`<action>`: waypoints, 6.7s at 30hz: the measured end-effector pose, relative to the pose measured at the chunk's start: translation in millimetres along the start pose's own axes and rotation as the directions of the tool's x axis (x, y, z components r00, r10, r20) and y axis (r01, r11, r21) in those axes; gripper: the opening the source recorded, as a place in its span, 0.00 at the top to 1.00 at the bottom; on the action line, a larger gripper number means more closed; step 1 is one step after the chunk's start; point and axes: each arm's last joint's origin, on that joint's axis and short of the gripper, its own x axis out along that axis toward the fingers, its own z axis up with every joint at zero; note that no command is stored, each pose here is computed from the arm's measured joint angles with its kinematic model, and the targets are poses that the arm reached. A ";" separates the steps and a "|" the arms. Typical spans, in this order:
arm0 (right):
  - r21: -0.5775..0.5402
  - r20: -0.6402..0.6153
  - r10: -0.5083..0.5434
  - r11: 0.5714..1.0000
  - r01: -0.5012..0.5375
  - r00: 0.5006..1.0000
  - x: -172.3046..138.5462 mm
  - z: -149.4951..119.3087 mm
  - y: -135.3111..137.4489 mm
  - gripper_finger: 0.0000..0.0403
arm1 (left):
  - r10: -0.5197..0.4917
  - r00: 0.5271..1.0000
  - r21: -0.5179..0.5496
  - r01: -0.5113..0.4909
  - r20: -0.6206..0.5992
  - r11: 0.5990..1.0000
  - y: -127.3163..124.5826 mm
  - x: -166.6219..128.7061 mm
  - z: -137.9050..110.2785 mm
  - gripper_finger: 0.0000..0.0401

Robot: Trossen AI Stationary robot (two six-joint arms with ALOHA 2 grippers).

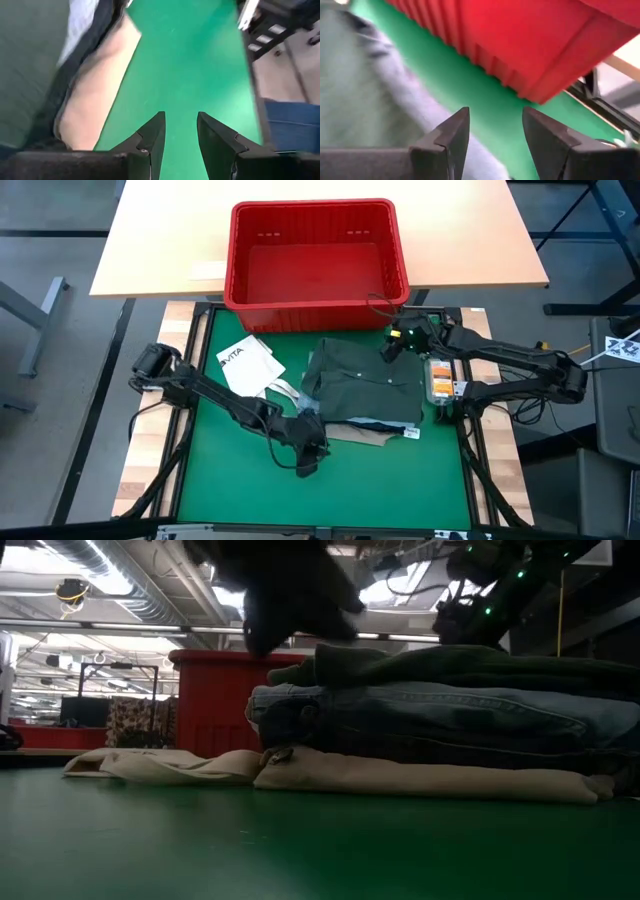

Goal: Fold Laundry from Bin
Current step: Put the stacked clothing into the organizer bin

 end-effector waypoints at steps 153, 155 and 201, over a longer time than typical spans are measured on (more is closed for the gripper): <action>-0.020 -0.009 0.755 0.656 -0.755 0.656 -7.9 -162.4 159.4 0.54 | 0.195 0.936 -0.481 -0.320 -0.292 0.816 15.7 -51.4 -13.1 0.73; -0.034 -0.024 0.754 0.655 -0.755 0.656 -7.6 -163.3 159.1 0.54 | 0.192 0.938 -0.483 -0.315 -0.288 0.817 15.4 -51.2 -12.7 0.73; -0.264 -0.139 0.640 0.712 -0.651 0.756 8.6 -157.1 195.8 0.54 | 0.173 0.952 -0.506 -0.282 -0.253 0.815 19.4 -48.8 -5.9 0.73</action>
